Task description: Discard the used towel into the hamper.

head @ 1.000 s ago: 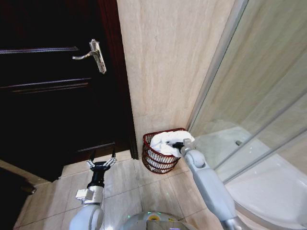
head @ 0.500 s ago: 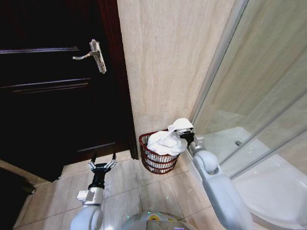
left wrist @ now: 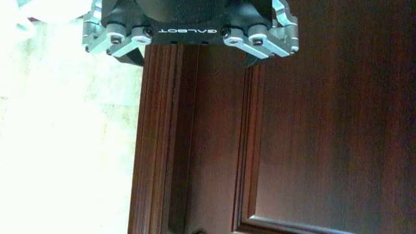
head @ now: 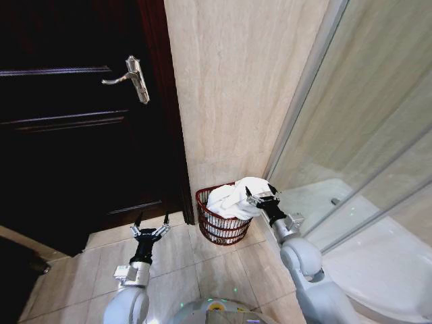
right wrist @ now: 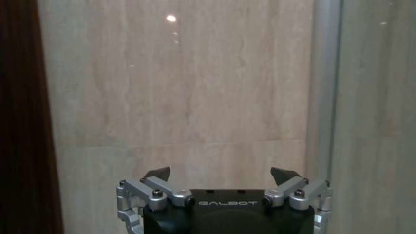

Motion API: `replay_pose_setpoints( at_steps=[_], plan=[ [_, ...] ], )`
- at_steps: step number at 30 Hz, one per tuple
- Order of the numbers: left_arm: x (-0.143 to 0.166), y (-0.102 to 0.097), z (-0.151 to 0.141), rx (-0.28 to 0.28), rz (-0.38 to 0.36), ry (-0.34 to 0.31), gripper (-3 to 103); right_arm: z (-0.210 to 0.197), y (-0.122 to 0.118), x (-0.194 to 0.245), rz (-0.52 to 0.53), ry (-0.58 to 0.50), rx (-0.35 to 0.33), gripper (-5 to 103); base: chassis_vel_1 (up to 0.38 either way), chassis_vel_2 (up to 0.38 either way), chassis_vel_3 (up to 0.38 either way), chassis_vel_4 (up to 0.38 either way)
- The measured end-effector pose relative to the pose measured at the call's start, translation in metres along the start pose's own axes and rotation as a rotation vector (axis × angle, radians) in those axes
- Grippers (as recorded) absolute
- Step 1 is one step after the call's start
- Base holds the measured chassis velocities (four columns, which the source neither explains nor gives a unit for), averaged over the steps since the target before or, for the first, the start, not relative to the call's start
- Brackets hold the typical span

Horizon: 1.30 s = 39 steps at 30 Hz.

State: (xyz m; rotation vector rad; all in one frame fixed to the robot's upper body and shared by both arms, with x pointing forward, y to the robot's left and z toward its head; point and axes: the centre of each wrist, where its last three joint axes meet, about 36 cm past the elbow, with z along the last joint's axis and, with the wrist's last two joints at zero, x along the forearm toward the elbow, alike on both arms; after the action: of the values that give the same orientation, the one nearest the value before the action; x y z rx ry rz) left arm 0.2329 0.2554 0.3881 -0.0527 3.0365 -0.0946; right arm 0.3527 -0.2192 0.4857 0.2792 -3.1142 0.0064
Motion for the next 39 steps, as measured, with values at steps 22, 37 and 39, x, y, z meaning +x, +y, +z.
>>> replay_pose_setpoints(
  at_steps=[22,37,39],
  plan=[
    [-0.007,0.003,-0.008,0.016,-0.014,-0.034,100,0.048,0.002,0.066,0.305,0.451,0.052,100,0.000,0.000,0.000,0.000],
    [-0.012,0.010,-0.005,0.024,-0.035,-0.042,100,0.097,-0.027,-0.027,0.275,0.311,0.024,100,0.000,0.000,0.000,0.000],
    [-0.012,0.009,-0.004,0.025,-0.037,-0.041,100,0.098,-0.028,-0.033,0.267,0.298,0.024,100,0.000,0.000,0.000,0.000]
  ],
)
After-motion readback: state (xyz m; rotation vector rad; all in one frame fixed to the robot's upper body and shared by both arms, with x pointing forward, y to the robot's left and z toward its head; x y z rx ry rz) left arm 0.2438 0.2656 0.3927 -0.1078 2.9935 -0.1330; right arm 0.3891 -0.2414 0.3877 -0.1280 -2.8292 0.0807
